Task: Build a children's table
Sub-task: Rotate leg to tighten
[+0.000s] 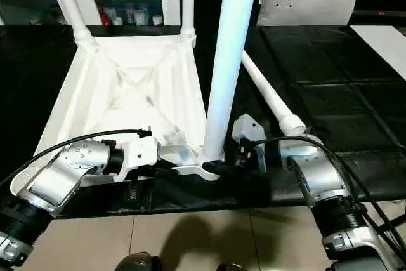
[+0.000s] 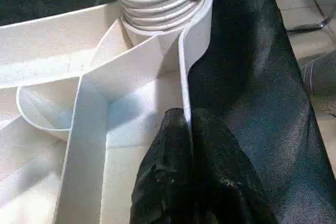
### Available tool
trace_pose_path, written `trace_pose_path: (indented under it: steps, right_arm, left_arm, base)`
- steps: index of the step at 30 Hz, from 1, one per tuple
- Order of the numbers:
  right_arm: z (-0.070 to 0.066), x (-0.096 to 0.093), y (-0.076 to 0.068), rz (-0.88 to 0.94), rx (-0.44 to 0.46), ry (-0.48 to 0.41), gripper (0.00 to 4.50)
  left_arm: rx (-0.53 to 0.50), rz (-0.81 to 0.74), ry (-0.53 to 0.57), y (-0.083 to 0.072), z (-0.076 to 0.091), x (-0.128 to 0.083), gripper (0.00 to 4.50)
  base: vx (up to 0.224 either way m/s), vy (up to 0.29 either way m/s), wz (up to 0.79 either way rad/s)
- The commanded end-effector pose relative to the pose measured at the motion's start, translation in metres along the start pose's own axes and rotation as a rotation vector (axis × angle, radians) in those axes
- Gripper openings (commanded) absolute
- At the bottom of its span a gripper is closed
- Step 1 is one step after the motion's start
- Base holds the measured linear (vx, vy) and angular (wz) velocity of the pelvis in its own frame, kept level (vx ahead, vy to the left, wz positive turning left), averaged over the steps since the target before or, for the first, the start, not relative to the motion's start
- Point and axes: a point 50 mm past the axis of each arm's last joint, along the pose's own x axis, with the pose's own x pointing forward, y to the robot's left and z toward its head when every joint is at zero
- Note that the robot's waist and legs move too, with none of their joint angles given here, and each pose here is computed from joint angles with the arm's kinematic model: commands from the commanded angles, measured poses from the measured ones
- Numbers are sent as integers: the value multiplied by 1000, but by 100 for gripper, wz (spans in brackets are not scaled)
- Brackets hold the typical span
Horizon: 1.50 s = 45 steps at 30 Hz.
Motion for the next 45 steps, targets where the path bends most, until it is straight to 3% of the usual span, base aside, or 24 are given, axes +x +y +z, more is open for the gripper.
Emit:
trace_pose_path:
  steps: [1,11,14,18,21,23,28,29,33,36,45]
  right_arm:
    - [4,0,-2,5,-23,3,309]
    - [4,5,-1,10,4,-45,268]
    - [5,10,1,-2,38,-76,267]
    - [3,36,-5,-191,168,-119,266]
    - [4,48,-8,-286,216,-137,266]
    - [4,67,-14,-443,316,-164,266]
    - [4,80,-21,-593,364,-137,266]
    - [4,81,-22,-600,366,-138,321]
    - [8,79,-20,-571,405,-192,335]
    - [10,74,-20,-563,403,-227,376]
    - [7,38,-18,-514,245,-243,445]
  left_arm:
    - [38,-85,32,-7,-1,7,0]
    - [19,-71,20,-7,0,7,0]
    - [-46,-15,-14,-6,5,10,0]
    - [-198,182,-88,-1,20,24,0]
    - [-244,257,-99,2,26,32,0]
    - [-312,370,-114,9,38,47,0]
    - [-318,457,-107,20,50,60,0]
    - [-312,460,-99,20,51,61,0]
    - [-302,462,-78,20,49,60,0]
    - [-299,473,-49,20,45,56,0]
    - [-268,446,8,22,26,43,0]
  base:
    - [0,0,0]
    - [0,0,0]
    - [0,0,0]
    - [0,0,0]
    - [0,0,0]
    - [0,0,0]
    - [0,0,0]
    - [0,0,0]
    - [0,0,0]
    - [0,0,0]
    - [0,0,0]
